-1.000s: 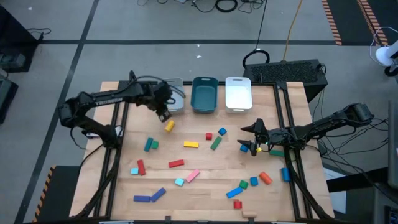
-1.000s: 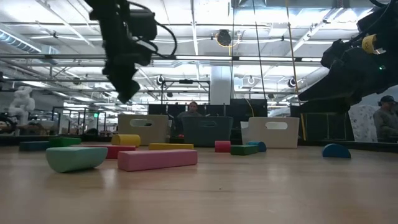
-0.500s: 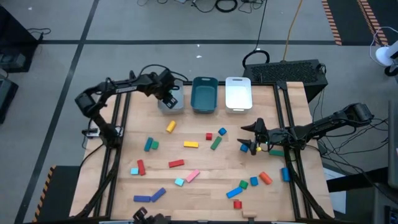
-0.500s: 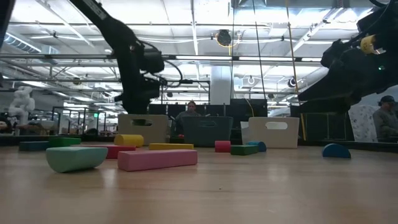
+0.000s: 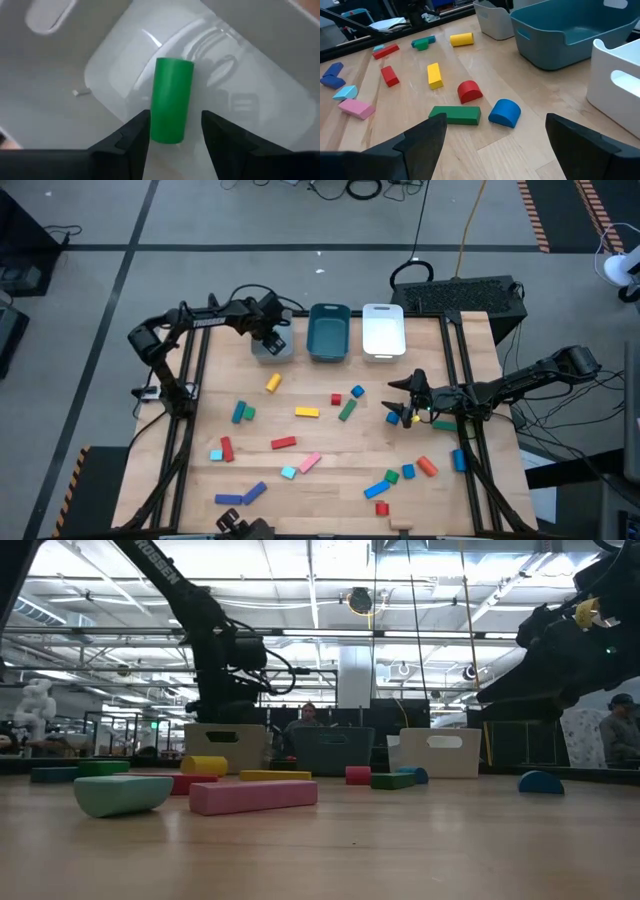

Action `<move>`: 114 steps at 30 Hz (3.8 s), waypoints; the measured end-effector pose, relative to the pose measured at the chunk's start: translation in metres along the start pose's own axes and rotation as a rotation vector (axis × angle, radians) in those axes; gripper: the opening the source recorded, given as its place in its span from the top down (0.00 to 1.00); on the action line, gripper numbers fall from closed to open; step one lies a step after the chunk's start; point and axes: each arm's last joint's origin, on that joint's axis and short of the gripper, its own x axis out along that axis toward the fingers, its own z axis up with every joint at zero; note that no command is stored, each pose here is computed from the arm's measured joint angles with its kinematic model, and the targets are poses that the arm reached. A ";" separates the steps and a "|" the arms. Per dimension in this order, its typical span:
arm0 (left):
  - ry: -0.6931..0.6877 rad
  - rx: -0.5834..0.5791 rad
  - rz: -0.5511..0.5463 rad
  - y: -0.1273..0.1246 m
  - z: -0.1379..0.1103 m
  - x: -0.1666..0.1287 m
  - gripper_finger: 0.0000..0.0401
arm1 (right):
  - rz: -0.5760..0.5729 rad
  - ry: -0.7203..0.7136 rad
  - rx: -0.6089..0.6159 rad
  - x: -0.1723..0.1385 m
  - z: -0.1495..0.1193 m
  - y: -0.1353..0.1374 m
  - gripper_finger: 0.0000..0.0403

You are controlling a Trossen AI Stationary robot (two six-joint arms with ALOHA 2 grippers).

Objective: Sort blocks by size
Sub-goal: Put the yellow cylinder block into the gray bin

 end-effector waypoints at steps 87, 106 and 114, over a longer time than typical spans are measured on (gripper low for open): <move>0.211 -0.041 0.009 -0.156 -0.077 -0.016 0.66 | 0.146 0.038 0.072 -0.003 -0.001 0.010 0.19; 0.019 -0.078 -0.057 -0.128 -0.054 -0.084 0.66 | 0.115 0.030 0.093 -0.003 -0.001 0.008 0.25; -0.052 -0.098 0.003 -0.088 -0.022 -0.092 0.66 | 0.112 0.031 0.099 -0.003 -0.002 0.008 0.25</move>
